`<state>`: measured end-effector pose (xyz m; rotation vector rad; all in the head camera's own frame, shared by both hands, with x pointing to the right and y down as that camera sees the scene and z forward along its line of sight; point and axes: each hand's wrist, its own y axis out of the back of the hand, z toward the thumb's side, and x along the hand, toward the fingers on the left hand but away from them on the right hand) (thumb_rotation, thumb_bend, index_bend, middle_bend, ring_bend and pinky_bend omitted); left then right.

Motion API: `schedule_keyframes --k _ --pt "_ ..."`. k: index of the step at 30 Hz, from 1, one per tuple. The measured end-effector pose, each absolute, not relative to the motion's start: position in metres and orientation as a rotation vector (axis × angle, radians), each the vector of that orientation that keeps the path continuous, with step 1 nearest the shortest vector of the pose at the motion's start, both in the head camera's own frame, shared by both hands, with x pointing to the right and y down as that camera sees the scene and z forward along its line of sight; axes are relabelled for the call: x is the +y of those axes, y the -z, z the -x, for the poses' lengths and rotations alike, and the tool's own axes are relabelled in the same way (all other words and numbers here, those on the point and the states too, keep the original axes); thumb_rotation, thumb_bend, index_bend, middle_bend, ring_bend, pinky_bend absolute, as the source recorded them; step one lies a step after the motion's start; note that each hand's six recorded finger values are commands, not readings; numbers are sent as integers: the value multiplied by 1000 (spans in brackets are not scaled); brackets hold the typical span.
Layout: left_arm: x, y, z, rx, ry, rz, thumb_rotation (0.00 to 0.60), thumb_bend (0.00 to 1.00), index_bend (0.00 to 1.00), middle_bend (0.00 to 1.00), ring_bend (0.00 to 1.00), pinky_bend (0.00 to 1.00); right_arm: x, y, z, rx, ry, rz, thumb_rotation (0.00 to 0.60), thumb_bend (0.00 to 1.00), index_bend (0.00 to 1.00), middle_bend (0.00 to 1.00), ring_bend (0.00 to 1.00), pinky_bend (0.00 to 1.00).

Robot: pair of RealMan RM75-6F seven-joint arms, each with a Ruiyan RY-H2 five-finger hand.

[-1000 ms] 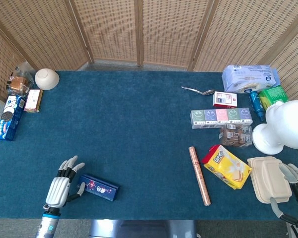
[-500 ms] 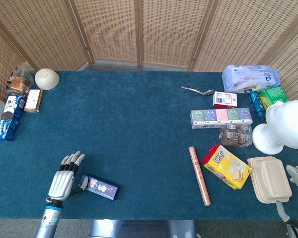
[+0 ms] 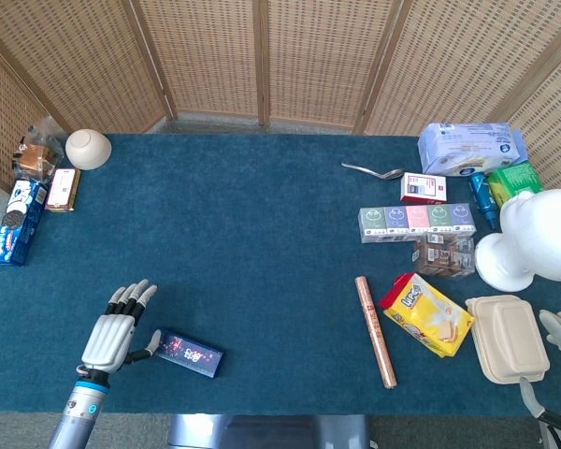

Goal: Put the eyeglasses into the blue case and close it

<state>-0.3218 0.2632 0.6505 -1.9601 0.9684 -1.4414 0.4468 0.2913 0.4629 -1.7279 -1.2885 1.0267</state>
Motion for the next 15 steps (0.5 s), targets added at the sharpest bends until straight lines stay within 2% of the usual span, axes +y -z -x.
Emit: schedule_keyframes --k 5,12,15 --pt "260 -633 319 896 1421 2003 381 403 0 0 0 0 291 -461 -447 -1288 -1033 1717 334 441 0 120 95 339" --pt "261 -612 318 696 1402 2040 324 314 30 0 0 0 289 -462 -444 -1280 -1045 1705 334 440 0 119 96 340" --pt "263 -609 321 573 1419 2039 319 287 29 0 0 0 288 -461 -441 -1282 -1051 1696 332 441 0 119 96 339"
